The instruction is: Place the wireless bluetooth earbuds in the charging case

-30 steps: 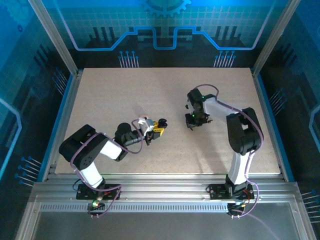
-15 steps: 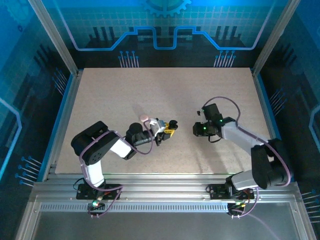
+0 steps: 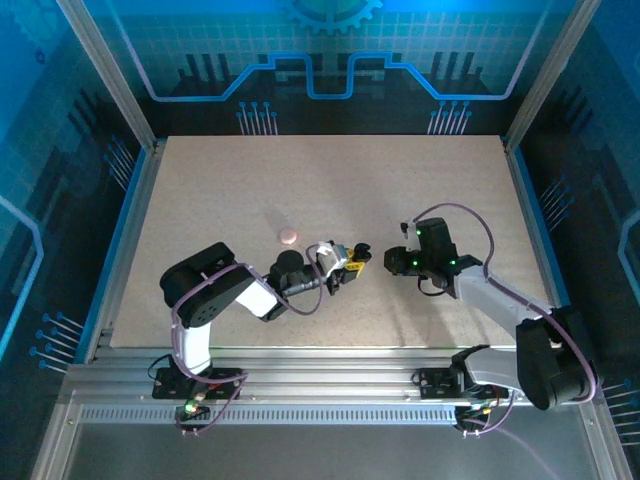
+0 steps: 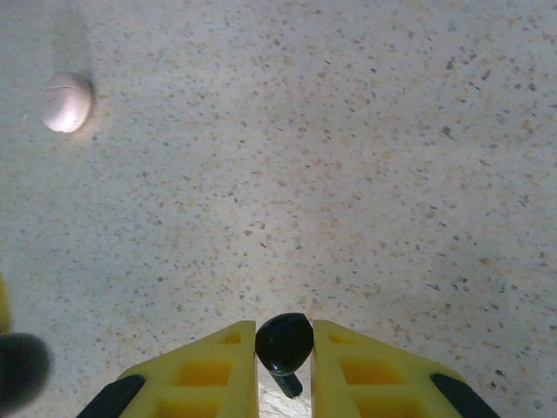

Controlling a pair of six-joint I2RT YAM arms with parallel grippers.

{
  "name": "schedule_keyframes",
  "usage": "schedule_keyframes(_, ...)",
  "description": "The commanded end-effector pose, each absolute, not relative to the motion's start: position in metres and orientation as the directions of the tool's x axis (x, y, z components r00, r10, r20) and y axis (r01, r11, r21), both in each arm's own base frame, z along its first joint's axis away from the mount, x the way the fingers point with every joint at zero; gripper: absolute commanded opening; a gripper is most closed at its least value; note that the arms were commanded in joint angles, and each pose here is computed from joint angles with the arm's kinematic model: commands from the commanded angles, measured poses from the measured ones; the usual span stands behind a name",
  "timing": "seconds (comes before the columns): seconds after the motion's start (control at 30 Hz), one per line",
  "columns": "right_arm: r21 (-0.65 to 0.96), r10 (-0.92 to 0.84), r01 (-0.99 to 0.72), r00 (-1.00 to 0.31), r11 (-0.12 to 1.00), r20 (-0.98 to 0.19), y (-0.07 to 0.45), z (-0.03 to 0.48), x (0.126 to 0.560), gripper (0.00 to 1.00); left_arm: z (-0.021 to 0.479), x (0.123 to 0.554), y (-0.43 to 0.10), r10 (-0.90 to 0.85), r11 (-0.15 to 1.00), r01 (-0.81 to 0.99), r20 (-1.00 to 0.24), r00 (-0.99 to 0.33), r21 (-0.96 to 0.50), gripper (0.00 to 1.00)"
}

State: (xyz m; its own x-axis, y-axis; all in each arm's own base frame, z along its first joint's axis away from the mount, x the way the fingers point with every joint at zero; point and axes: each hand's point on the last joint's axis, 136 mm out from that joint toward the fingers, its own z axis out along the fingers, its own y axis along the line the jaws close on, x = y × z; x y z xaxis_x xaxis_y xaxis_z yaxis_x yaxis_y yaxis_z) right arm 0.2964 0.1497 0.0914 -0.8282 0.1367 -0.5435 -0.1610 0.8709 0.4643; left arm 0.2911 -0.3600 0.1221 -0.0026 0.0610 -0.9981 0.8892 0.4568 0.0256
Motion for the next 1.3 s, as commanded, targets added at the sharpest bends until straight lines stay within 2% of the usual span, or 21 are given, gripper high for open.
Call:
schedule_keyframes(0.0,0.523,0.185,-0.198,-0.785,0.829,-0.591,0.156,0.113,0.305,0.19,0.127,0.297,-0.368,0.062,0.486,0.871,-0.997,0.053,0.077,0.12)
schedule_keyframes(0.2,0.580,0.216,-0.251,-0.757,0.775,-0.616,0.167,0.130,0.305,0.19,0.131,0.300,-0.371,0.061,0.499,0.861,-0.995,0.076,0.096,0.12)
schedule_keyframes(0.67,0.558,0.261,-0.311,-0.644,0.770,-0.719,0.157,0.172,0.297,0.20,0.138,0.301,-0.368,0.062,0.527,0.842,-0.993,0.096,0.115,0.12)
schedule_keyframes(0.93,0.560,0.277,-0.449,-0.552,0.696,-0.786,0.169,0.205,0.290,0.23,0.150,0.302,-0.368,0.024,0.535,0.841,-0.996,0.085,0.084,0.12)
schedule_keyframes(1.27,0.580,0.290,-0.468,-0.554,0.667,-0.780,0.181,0.209,0.292,0.24,0.167,0.302,-0.370,-0.020,0.534,0.843,-0.996,0.090,0.065,0.12)
